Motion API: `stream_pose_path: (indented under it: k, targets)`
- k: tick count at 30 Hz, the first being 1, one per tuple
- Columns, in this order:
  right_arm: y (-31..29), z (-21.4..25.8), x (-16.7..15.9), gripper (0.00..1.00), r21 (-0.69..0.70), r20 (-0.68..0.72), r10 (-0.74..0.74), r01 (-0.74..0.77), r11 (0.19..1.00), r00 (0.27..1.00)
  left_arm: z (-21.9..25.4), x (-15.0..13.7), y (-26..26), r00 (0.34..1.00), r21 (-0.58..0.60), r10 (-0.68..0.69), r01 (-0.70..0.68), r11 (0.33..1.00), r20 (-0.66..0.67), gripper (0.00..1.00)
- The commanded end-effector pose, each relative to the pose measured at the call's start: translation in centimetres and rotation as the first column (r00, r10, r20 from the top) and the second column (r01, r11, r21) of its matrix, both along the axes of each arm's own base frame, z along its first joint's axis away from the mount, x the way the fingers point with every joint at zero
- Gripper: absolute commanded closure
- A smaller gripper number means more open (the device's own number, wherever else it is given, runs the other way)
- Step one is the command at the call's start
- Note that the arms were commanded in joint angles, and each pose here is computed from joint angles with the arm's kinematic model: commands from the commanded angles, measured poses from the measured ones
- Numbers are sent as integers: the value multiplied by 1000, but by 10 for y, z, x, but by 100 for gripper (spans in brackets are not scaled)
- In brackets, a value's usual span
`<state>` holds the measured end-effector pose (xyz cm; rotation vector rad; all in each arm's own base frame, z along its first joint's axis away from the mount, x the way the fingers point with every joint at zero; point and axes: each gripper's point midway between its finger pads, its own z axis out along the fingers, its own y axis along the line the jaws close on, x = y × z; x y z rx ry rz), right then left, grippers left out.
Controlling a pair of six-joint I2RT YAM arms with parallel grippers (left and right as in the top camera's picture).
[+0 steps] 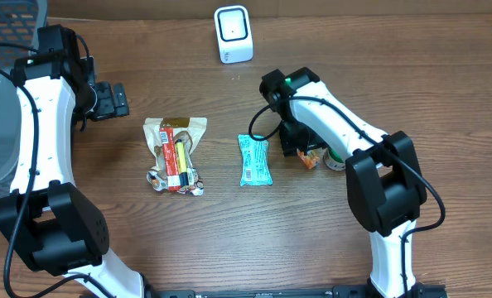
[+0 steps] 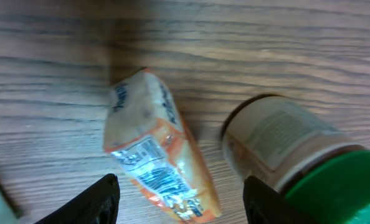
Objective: Scan the item barcode
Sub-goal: 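Bring the Kleenex pack back and set it beside the green jar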
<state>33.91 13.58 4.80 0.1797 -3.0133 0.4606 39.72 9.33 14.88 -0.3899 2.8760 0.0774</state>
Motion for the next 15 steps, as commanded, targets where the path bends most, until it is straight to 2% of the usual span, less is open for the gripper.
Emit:
stream_pose_path:
  k: [1,4,15]
  targets:
    - [9,12,3,39,71,15,11,-12,997,1000,14,4,-1,999,6,-19,18,1000,40,0]
    - [9,10,2,42,70,12,10,-11,998,1000,14,4,-1,999,6,-19,18,1000,40,0]
    - [5,-10,-4,44,59,2,7,-7,998,1000,14,4,-1,999,6,-19,18,1000,40,0]
